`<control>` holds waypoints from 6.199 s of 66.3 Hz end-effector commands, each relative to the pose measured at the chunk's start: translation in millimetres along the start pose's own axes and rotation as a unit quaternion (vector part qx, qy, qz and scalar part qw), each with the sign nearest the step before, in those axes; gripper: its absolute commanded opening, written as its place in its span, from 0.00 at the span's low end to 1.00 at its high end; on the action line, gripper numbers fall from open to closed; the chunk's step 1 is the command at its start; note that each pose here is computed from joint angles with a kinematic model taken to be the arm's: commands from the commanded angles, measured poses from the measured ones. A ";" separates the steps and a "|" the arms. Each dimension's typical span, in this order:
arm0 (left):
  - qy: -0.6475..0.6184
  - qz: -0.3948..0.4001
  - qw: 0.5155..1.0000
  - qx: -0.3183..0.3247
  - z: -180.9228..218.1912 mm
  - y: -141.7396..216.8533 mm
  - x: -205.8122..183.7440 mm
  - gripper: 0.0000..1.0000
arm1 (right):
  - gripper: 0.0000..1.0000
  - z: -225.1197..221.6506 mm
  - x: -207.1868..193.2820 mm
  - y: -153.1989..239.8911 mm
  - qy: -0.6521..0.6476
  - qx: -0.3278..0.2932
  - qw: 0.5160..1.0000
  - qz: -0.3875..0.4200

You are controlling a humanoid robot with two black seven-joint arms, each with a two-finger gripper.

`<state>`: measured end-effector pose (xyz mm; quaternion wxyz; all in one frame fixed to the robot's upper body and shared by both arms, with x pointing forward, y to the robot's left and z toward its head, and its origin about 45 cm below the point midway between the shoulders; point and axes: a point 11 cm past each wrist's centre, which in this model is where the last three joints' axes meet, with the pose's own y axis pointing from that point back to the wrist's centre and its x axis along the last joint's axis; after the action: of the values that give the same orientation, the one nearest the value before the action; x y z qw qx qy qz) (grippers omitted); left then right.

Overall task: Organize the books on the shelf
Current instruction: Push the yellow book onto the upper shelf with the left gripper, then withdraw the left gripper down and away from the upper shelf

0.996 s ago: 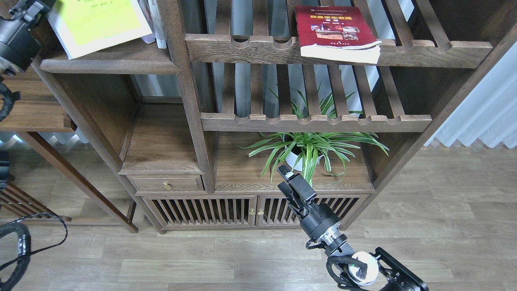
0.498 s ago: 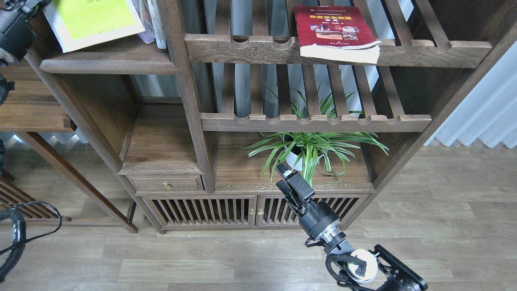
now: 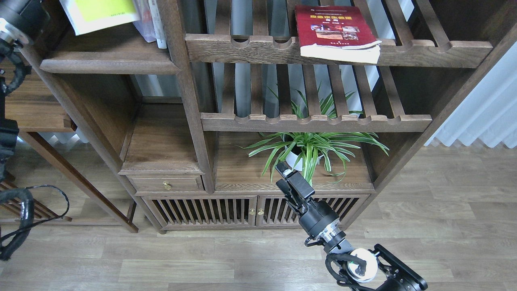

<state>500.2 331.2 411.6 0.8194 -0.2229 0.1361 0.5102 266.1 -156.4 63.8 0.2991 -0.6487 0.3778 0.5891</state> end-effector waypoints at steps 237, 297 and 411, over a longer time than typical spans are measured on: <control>0.172 -0.004 0.959 -0.224 -39.2 -28.7 -22.6 0.98 | 0.99 -2.4 -0.1 3.2 -0.005 0.010 1.000 -0.001; 0.237 -0.033 0.934 -0.264 -47.5 5.7 -27.8 0.90 | 0.99 -2.2 2.0 5.7 -0.010 0.014 1.000 0.002; 0.356 0.178 0.909 -0.122 -280.2 232.5 -1.4 1.00 | 0.99 5.1 -45.1 -6.5 -0.046 0.018 0.996 -0.073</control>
<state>300.2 270.8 136.4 0.5943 -0.4726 0.3844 0.5250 267.4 -154.1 79.6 0.3448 -0.6282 0.3614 0.5965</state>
